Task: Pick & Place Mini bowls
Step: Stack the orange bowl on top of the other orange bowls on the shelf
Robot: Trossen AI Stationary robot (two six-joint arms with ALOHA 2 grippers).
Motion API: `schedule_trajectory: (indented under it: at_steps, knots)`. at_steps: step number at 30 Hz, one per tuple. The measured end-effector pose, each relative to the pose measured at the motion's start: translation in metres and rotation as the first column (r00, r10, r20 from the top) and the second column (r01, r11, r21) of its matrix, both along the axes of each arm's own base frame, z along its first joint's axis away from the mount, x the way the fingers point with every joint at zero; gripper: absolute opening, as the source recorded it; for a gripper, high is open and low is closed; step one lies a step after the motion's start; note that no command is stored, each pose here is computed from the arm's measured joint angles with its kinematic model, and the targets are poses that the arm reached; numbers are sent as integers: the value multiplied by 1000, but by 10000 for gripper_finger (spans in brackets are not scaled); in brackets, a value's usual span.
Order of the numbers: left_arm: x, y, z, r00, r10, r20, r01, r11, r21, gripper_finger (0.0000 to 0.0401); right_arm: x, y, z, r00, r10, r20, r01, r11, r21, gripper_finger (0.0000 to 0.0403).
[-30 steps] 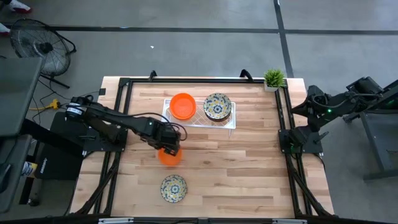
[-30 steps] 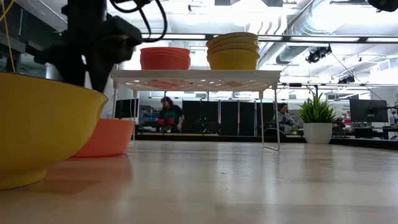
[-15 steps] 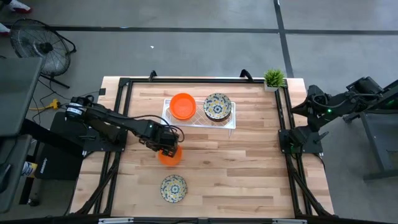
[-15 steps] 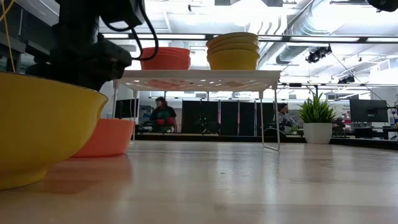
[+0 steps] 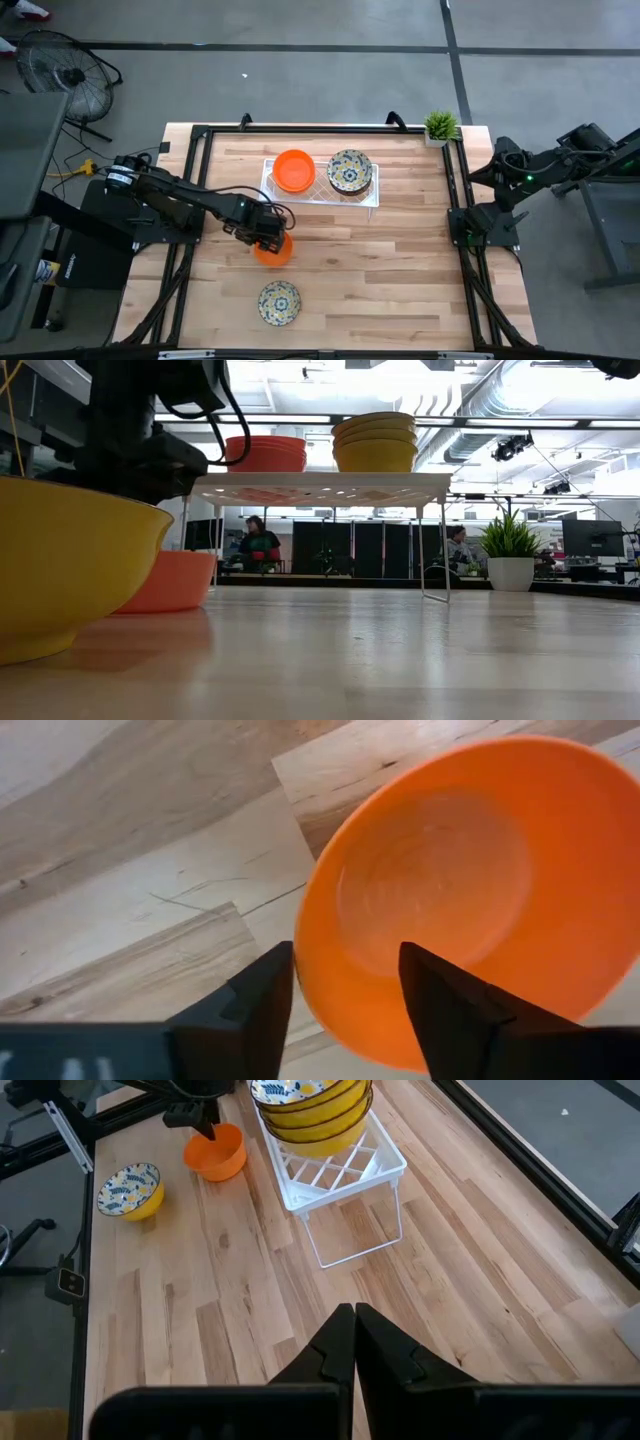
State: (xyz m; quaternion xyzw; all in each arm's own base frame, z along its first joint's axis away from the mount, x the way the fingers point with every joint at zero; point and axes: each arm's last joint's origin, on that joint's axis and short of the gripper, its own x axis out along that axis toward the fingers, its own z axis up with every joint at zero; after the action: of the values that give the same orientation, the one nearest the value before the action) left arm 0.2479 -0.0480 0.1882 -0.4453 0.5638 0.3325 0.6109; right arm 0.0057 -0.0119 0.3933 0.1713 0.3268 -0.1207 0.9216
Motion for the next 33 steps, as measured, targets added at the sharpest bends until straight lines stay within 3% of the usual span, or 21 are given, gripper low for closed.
schedule_trajectory:
  at_steps: [8, 29, 33]
  knots:
    - [-2, 1, 0, 1000, 7, -12, -6, 999, 34, 128, 0, 0, 0, 1000, 0, 0, 0, 1000, 0, 0]
    - [-6, 1, -14, 1000, -14, -12, 14, 1000, 9, 124, 0, 0, 0, 1000, -2, 0, 2, 1000, 2, 0]
    - [-6, 1, -14, 1000, -18, -12, 18, 1000, 1, 104, 0, 0, 0, 1000, -4, 1, 4, 1000, 1, 0]
